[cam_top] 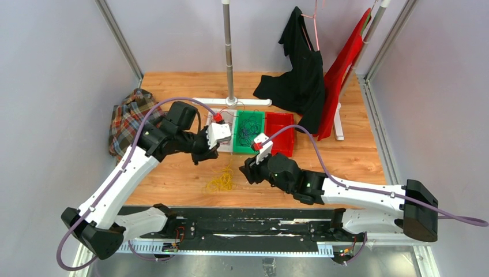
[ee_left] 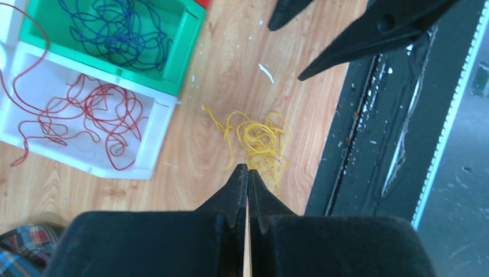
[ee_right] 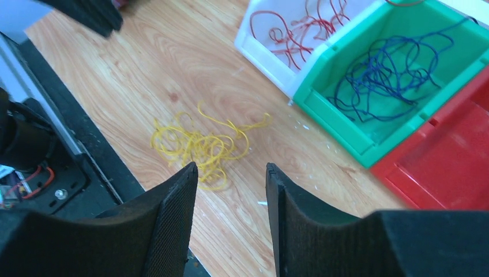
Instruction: Untangle the cables
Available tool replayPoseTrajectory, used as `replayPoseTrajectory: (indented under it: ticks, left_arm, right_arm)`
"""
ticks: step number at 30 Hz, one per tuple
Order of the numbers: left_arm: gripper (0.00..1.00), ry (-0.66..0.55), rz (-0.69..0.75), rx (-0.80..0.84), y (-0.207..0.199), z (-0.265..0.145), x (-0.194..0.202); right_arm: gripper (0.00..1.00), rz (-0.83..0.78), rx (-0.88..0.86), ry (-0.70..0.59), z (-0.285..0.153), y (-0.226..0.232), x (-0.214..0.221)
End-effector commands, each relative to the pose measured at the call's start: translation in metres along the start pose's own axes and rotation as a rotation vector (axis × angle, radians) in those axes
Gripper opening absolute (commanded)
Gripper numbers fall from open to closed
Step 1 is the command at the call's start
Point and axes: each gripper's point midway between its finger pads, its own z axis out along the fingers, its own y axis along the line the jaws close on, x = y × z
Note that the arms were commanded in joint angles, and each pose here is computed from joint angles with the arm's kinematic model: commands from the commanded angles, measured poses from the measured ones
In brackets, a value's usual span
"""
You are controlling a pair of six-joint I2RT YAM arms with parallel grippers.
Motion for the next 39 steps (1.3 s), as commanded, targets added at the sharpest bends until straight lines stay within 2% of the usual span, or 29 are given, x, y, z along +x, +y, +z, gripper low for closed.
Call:
replayPoseTrajectory:
  ticks: [1, 9, 10, 13, 16, 19, 24, 27, 36, 39]
  left_arm:
    - [0.00, 0.017, 0.012, 0.048, -0.019, -0.013, 0.010]
    - [0.00, 0.010, 0.057, 0.035, -0.024, -0.020, 0.015]
    - [0.03, 0.027, 0.063, 0.044, -0.025, -0.016, 0.022]
    - [0.32, 0.137, 0.010, 0.020, -0.013, 0.009, 0.057]
    - [0.45, 0.233, -0.099, -0.069, 0.006, 0.034, 0.090]
    - [0.51, 0.239, -0.165, -0.111, 0.017, 0.054, 0.103]
    - [0.50, 0.253, -0.244, -0.103, 0.022, 0.074, 0.112]
    - [0.46, 0.267, -0.298, -0.069, 0.021, 0.081, 0.120]
    - [0.31, 0.213, -0.332, 0.070, 0.010, 0.087, 0.108]
    - [0.22, 0.190, -0.341, 0.106, 0.007, 0.089, 0.102]
  right_arm:
    - [0.48, 0.049, -0.055, -0.088, 0.006, 0.015, -0.039]
    - [0.52, 0.062, -0.103, -0.091, 0.016, 0.026, -0.033]
    - [0.52, 0.057, -0.094, -0.075, 0.020, 0.025, -0.030]
    - [0.53, 0.065, -0.078, -0.063, 0.023, 0.024, -0.026]
    - [0.53, 0.067, -0.050, -0.068, 0.020, 0.016, -0.019]
    - [0.53, 0.058, -0.014, -0.053, 0.016, 0.006, -0.010]
    - [0.53, 0.050, 0.027, -0.039, 0.009, -0.006, 0.003]
    - [0.52, 0.048, 0.037, -0.034, 0.007, -0.009, 0.008]
    - [0.49, 0.040, 0.032, -0.030, 0.007, -0.009, 0.010]
    - [0.46, 0.040, 0.030, -0.028, 0.007, -0.008, 0.011]
